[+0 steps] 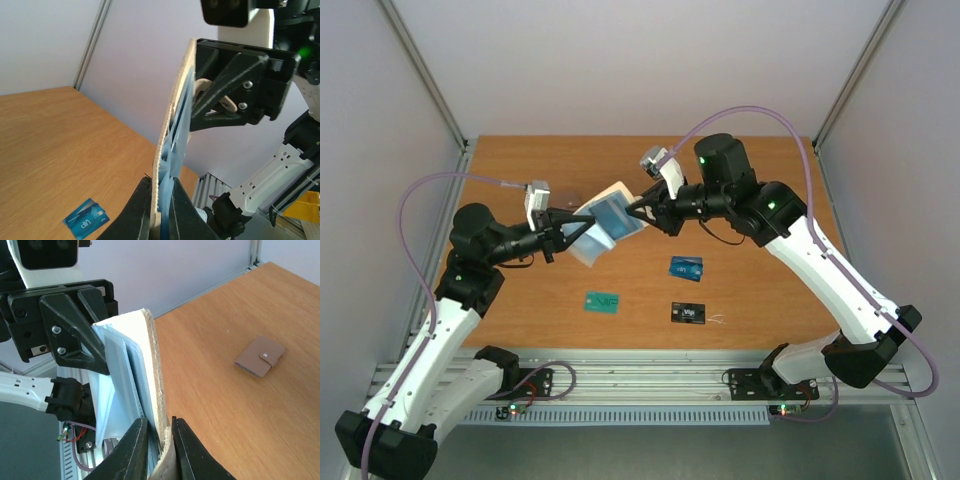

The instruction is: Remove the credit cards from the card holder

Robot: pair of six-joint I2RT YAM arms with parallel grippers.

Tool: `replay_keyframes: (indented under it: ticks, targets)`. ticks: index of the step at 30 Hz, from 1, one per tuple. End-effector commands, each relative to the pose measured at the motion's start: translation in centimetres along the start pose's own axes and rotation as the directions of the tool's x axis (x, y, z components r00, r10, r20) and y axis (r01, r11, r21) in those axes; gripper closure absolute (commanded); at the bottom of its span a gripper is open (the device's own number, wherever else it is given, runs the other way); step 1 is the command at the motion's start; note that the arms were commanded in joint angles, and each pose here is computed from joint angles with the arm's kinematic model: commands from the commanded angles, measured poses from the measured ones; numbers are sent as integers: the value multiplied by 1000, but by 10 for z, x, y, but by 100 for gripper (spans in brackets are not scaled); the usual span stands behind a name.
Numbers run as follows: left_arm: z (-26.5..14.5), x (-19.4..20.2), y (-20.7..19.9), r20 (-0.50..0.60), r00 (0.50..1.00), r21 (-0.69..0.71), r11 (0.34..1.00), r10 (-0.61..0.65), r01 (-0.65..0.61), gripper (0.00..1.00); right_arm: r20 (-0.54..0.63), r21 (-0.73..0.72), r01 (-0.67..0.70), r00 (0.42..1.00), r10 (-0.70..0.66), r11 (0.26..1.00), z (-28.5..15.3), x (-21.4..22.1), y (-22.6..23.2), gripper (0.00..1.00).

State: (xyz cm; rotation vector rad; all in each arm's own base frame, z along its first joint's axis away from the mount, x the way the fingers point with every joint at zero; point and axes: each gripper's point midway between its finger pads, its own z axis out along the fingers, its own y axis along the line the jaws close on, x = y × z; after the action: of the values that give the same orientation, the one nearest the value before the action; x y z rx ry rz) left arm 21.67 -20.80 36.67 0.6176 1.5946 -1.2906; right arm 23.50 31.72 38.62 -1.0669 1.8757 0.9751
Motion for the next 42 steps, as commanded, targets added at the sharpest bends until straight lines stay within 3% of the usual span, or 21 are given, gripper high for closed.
replay_keyframes:
  ticks: [1, 7, 20, 37, 42]
  targets:
    - [-6, -12, -27, 43, 993, 91, 989, 114, -118, 100, 54, 49, -8, 999, 5, 999, -14, -16, -13, 86]
    - [-6, -13, -28, 49, 991, 96, 987, 123, -127, 100, 24, -9, -20, 1000, 20, 1000, -7, -12, -8, 82]
    - [-8, -10, -36, 43, 988, 139, 978, 150, -155, 100, -2, -6, 4, 1000, -4, 1000, -7, -5, -10, 63]
    - [-10, -11, -41, 50, 986, 149, 975, 162, -167, 100, 0, -146, -56, 998, 56, 988, -13, -9, 3, 59]
    - [-9, -11, -42, 49, 985, 154, 974, 163, -168, 100, -31, -122, -69, 997, 66, 990, -5, -2, -2, 57]
